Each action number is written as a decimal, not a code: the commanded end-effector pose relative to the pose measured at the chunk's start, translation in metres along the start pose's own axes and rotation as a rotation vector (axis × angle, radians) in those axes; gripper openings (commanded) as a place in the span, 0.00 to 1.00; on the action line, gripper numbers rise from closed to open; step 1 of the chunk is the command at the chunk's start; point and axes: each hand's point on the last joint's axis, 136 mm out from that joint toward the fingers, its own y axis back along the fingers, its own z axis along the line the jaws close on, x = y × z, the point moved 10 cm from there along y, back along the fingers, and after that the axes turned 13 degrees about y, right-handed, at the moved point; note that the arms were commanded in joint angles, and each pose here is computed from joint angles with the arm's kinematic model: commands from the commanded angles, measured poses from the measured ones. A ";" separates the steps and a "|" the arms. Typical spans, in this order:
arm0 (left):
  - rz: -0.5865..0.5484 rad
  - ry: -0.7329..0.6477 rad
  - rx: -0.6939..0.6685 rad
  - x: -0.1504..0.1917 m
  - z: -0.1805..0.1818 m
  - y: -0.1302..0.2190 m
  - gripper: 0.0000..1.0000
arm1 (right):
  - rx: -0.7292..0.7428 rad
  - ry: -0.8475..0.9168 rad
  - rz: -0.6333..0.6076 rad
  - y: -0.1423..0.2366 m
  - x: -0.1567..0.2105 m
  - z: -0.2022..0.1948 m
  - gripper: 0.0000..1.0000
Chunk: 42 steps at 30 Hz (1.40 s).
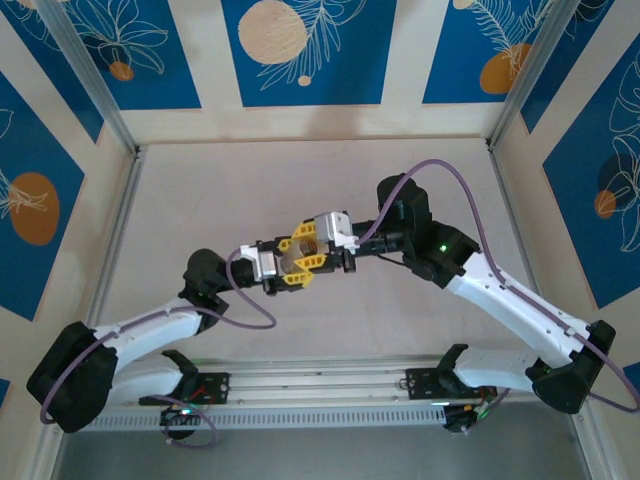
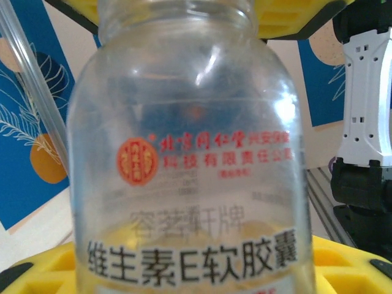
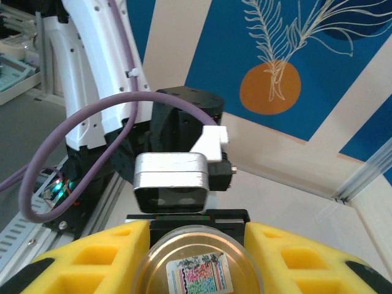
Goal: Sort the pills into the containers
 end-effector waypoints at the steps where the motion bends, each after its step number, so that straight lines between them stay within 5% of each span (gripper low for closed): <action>1: -0.051 -0.047 0.064 -0.018 -0.002 -0.007 0.00 | -0.077 -0.024 0.028 0.002 0.005 0.007 0.00; 33: 0.008 -0.040 0.126 -0.019 0.002 -0.016 0.00 | 0.022 -0.049 0.170 0.025 0.007 -0.003 0.00; 42: 0.067 -0.015 0.177 -0.020 0.003 -0.021 0.00 | -0.067 -0.081 0.171 0.017 0.012 0.002 0.00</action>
